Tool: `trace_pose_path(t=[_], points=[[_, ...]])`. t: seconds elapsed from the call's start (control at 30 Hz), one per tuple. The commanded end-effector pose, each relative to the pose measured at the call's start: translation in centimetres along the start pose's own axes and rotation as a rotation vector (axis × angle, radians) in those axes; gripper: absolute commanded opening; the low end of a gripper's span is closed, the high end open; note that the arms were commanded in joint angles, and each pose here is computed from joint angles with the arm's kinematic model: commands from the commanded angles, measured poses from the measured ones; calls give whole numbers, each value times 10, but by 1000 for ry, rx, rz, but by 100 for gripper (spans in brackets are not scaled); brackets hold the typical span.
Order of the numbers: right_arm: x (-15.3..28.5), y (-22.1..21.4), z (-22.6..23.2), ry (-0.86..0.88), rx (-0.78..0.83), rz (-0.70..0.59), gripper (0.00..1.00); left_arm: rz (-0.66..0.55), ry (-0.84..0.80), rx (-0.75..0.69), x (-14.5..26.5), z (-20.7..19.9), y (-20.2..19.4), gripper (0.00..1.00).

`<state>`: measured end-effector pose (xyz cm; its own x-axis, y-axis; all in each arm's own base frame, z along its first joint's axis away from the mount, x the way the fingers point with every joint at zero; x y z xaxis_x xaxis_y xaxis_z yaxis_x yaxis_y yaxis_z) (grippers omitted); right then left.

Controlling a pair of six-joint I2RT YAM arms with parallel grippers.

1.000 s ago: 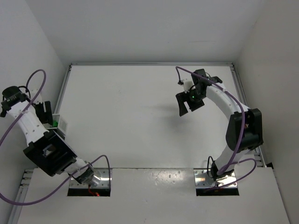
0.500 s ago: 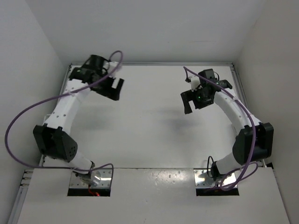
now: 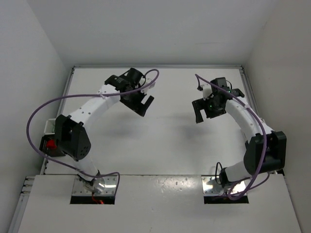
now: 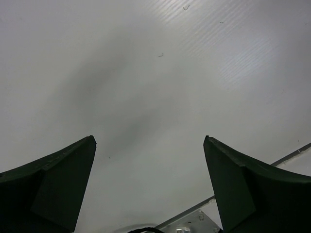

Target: Sort the legos into containers by color

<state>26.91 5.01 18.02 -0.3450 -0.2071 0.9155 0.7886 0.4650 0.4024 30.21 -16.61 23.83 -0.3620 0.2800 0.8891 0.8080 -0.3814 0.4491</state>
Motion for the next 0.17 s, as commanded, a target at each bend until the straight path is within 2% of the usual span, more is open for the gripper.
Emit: trace_pose_path(t=[0.0, 0.07, 0.13], points=[[8, 6, 0, -15, -5, -73, 100, -51, 1, 9, 8, -3, -1, 99], [6, 3, 2, -1, -7, -67, 100, -109, -18, 4, 18, -5, -1, 99], [7, 3, 3, 4, -5, -80, 100, -107, -27, 12, 16, -3, -5, 99]])
Point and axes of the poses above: each gripper's point midway between its finger pads, its own x axis back along the fingers, its own z axis along the line the jaws close on, y = z × x, the point moved 8 cm from there along x, back along the fingers, and after that the axes turned 10 degrees about x, right-handed, at the moved point
